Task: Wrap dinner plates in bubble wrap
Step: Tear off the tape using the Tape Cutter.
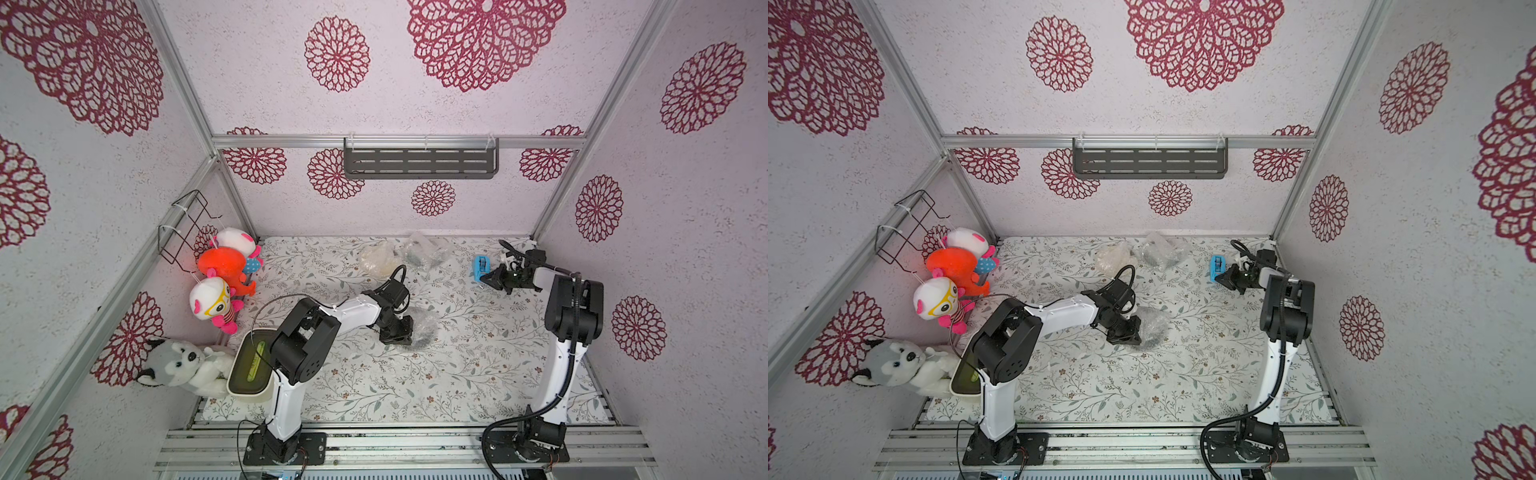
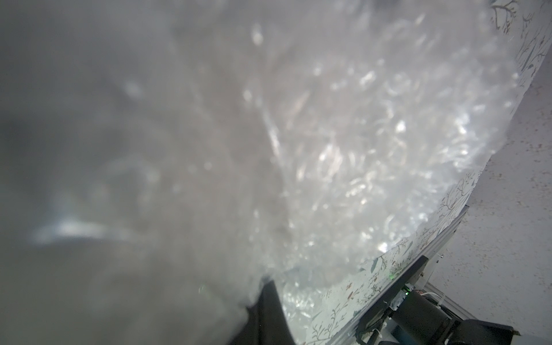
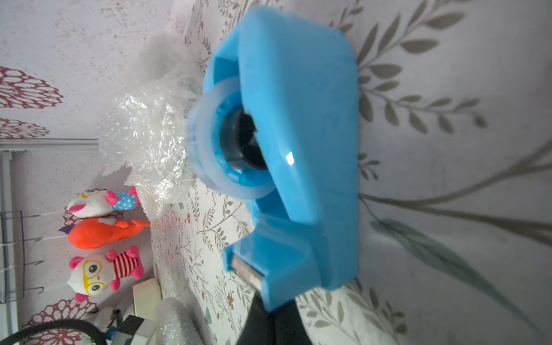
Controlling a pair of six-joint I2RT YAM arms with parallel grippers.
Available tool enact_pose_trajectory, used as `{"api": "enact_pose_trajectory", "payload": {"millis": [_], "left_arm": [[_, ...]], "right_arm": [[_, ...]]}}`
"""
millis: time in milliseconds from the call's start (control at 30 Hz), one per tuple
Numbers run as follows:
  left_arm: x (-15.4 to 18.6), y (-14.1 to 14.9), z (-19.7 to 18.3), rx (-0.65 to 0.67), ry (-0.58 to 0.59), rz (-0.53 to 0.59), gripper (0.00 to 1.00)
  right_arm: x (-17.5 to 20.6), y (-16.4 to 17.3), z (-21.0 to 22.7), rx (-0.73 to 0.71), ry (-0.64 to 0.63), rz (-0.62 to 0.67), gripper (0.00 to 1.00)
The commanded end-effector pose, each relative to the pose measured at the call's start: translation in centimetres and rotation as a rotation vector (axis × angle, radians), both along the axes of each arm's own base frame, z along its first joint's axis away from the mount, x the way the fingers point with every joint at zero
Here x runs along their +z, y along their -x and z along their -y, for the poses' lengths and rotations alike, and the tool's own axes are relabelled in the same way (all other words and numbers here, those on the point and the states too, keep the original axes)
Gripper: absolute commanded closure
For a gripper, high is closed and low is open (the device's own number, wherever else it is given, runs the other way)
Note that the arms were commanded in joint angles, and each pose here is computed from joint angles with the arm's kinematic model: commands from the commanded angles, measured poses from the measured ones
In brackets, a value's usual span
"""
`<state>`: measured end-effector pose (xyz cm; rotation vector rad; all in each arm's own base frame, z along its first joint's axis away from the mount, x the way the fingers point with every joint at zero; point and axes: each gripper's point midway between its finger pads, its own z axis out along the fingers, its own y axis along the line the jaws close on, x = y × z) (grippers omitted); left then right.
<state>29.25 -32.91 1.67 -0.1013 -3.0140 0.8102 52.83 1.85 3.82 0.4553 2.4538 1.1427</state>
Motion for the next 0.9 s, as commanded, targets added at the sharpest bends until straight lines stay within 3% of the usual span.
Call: {"api": "enact_pose_trajectory", "payload": {"millis": [0, 367, 567, 867], "left_arm": [[-3.6, 0.9, -2.8, 0.029, -0.141, -0.047, 1.0], [-3.3, 1.0, -2.8, 0.033, -0.129, -0.035, 1.0], [-3.3, 1.0, -2.5, 0.029, -0.111, -0.029, 1.0], [-2.3, 0.6, -2.5, 0.029, -0.098, 0.012, 1.0]], "right_arm": [[-2.6, 0.9, 1.4, -0.108, 0.005, -0.139, 1.0], [-1.6, 0.9, 2.1, -0.128, 0.02, -0.156, 1.0], [4.0, 1.8, 1.9, -0.062, 0.088, 0.003, 1.0], [11.8, 8.0, -0.8, 0.028, 0.275, 0.292, 1.0]]}}
